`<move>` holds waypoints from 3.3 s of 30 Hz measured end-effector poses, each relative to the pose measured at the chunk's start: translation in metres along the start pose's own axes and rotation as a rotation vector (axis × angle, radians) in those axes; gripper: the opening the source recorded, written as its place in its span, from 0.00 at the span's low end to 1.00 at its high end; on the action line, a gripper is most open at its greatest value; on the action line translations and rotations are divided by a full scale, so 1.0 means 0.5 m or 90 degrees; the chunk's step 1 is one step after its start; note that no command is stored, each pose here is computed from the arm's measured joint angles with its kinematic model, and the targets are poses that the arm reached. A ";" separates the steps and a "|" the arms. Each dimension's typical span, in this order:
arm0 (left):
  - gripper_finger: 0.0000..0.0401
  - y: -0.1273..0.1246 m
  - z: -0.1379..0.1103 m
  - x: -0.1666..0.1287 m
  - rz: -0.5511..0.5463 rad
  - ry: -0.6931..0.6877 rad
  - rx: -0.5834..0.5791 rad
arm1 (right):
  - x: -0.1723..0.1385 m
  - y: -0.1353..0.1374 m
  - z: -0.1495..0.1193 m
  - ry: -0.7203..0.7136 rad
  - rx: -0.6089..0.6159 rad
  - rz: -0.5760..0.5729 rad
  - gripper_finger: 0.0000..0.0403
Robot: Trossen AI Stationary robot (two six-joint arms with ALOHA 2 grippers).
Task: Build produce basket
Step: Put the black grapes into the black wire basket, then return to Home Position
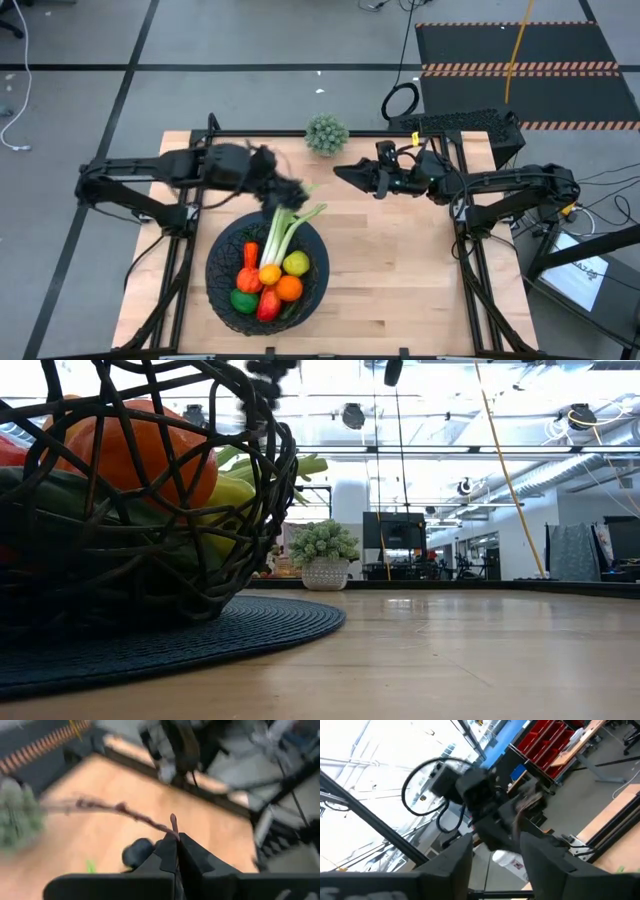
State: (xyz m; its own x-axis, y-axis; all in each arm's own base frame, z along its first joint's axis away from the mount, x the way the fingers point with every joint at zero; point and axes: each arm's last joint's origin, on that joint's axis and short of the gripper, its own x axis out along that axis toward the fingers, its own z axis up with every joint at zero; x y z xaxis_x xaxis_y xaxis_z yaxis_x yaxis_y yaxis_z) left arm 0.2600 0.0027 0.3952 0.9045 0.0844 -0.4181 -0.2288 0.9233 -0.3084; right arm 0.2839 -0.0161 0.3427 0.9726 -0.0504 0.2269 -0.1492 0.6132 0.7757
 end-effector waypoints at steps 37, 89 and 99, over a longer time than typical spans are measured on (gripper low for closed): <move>0.01 -0.095 -0.287 -0.095 -0.088 0.361 0.057 | -0.001 -0.003 -0.002 0.011 0.001 -0.014 0.41; 0.01 0.005 -0.149 -0.036 -0.059 -0.094 0.169 | -0.163 0.067 0.053 0.204 -0.494 0.033 0.00; 0.01 0.065 -0.238 -0.098 -0.088 -0.200 0.168 | -0.159 0.042 0.036 0.199 -0.531 -0.004 0.00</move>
State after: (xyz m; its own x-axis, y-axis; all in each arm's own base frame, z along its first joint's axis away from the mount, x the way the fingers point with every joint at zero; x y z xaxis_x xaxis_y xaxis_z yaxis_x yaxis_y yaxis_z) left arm 0.1653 -0.0158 0.3040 0.9951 0.0261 -0.0951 -0.0353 0.9947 -0.0961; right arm 0.2002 -0.0134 0.3517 0.9954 0.0866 -0.0411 -0.0837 0.9942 0.0669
